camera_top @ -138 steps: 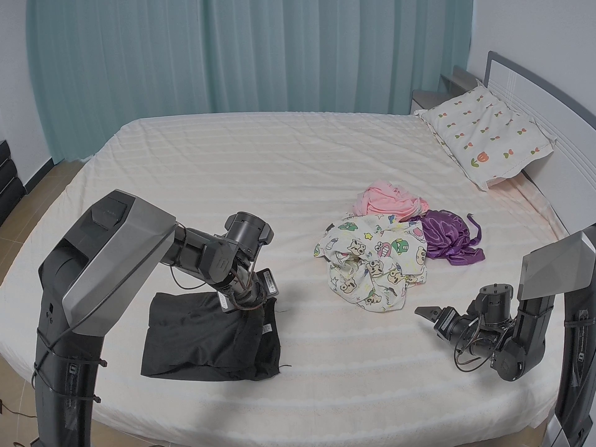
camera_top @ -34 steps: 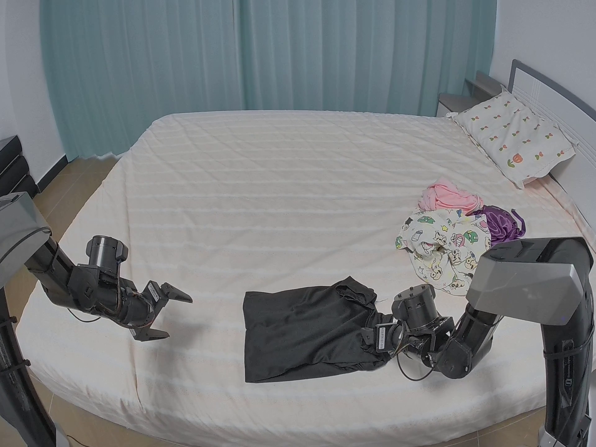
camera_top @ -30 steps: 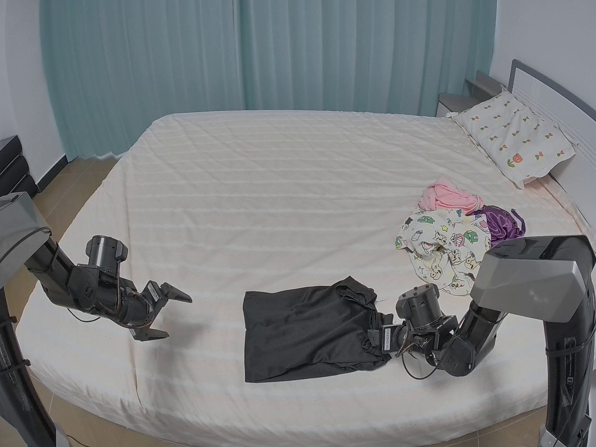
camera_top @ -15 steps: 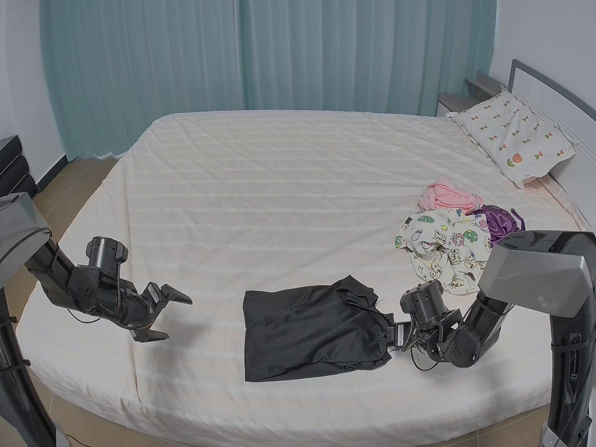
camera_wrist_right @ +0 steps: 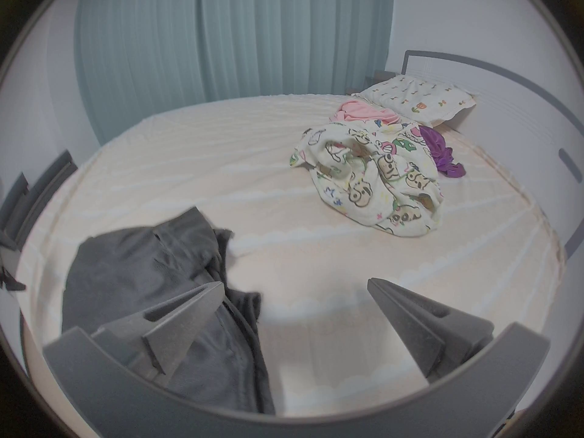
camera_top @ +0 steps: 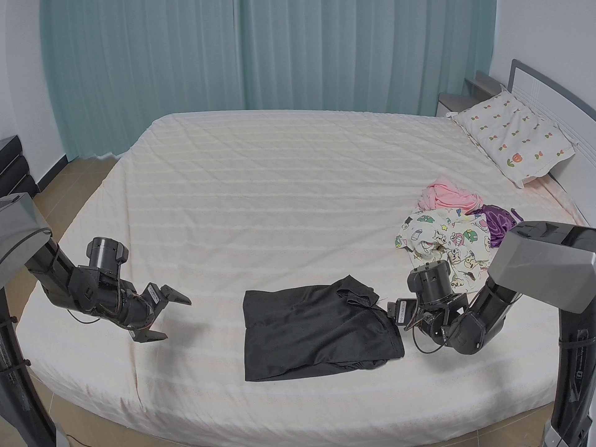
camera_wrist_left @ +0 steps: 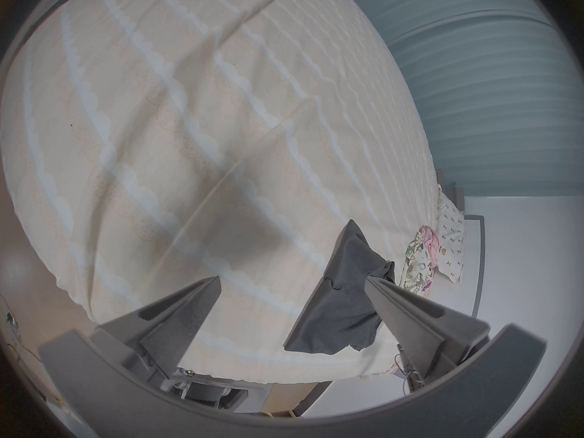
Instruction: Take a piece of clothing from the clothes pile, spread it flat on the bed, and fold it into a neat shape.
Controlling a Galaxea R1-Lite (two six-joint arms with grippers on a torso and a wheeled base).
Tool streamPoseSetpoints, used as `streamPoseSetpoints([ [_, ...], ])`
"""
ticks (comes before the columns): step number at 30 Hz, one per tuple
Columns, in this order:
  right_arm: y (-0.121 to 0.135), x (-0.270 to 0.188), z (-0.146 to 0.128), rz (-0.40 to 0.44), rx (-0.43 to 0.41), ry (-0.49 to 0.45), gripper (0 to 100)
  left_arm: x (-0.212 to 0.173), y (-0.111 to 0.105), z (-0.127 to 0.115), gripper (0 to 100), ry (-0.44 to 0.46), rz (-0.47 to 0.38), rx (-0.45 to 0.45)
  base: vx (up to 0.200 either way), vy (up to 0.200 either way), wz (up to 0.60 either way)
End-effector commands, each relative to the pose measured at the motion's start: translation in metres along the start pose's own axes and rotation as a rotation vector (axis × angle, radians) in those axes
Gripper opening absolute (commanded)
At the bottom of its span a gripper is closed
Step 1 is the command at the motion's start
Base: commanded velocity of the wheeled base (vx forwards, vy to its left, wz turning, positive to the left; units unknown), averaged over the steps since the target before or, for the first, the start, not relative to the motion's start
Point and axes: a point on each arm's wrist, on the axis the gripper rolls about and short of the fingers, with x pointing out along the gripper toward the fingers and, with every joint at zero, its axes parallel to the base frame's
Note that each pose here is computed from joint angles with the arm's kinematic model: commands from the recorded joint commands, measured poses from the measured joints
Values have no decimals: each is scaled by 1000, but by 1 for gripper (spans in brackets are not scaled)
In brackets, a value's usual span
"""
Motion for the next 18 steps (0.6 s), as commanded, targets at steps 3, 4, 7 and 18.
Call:
streamPoseSetpoints([
  [3, 10, -1, 18, 137, 70, -21, 100, 2, 1, 0, 100, 0, 8, -3, 0, 0, 0],
  [4, 15, 3, 16, 148, 72, -20, 100, 2, 1, 0, 100, 0, 8, -3, 0, 0, 0],
  [7, 31, 21, 8, 163, 70, -16, 100, 2, 1, 0, 100, 0, 8, -3, 0, 0, 0],
  [18, 71, 44, 5, 240, -62, -28, 100, 2, 1, 0, 100, -1, 9, -3, 0, 0, 0],
])
